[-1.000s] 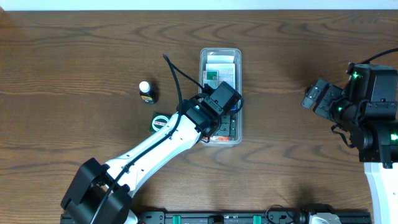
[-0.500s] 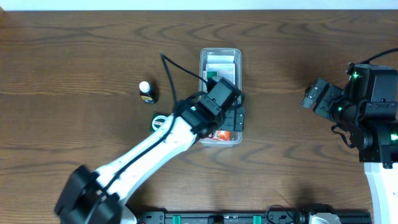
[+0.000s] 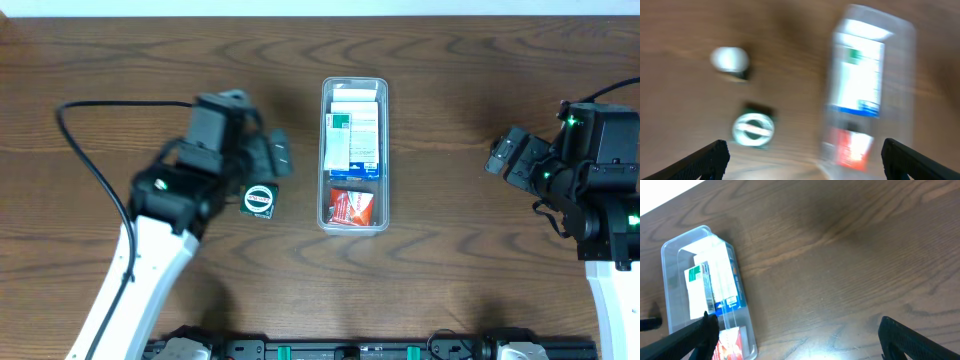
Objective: Pack container
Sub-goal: 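Move the left gripper to the syrup bottle and grasp its cap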
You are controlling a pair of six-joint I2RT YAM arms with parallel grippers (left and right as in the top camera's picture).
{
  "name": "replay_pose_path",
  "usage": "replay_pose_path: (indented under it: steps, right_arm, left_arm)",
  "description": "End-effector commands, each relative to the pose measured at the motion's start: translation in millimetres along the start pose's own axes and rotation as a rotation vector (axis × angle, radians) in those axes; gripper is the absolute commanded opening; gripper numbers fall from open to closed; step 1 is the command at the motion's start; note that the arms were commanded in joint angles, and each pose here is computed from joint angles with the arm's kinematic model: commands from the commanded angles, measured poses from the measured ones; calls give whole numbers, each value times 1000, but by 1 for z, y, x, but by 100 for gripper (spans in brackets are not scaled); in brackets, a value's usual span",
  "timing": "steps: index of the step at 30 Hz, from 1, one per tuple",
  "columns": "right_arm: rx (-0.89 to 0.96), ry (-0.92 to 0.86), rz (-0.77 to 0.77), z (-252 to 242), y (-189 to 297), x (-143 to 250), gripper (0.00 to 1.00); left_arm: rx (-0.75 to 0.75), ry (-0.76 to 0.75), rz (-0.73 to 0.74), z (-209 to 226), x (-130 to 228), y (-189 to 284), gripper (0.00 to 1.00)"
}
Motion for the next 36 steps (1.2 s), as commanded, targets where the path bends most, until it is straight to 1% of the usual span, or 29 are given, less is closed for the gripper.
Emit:
replay_pose_path:
  steps: [1,8,13,16,22,24,26,27,33,36]
  right_arm:
    - [7,-4,-9,-1,1,-2,99]
    - [7,-4,-9,-1,1,-2,99]
    - [7,-4,-9,-1,1,-2,99]
    - [7,-4,-9,-1,1,-2,99]
    - [7,-4,-9,-1,1,-2,99]
    - [7,-4,-9,-1,1,-2,99]
    - [7,-4,-9,-1,1,-2,99]
    - [7,-4,-9,-1,1,-2,99]
    - [7,-4,-9,-1,1,-2,99]
    - [7,-4,-9,-1,1,-2,99]
  left_arm:
    - [-73,-13,38,31,-11,-18,98]
    - [-122,-74,124,62,-21,-75,98]
    - [-135,-83,169,72,-21,-117,98]
    - [-137,-101,180,74,-21,-135,91]
    - [-141,-102,167,76,-24,-150,85]
    - [-155,-105,153,78,-26,-150,81]
    - [-163,-127,148,79,-28,-150,74]
    - [-163,-135,149,79,-28,-150,72]
    - [-162,-136,150,79,-27,-150,56]
    - [-163,-136,152,79,-27,-150,46]
Point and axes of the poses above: each gripper's point midway between its finger pads, its own y axis back along the fingers, its own z axis along the line the jaws close on, x = y × z, the point moved 4 cm from there along y, back along the fingers, and after that the axes turned 2 degrees about -y, right-handed, at the moved point
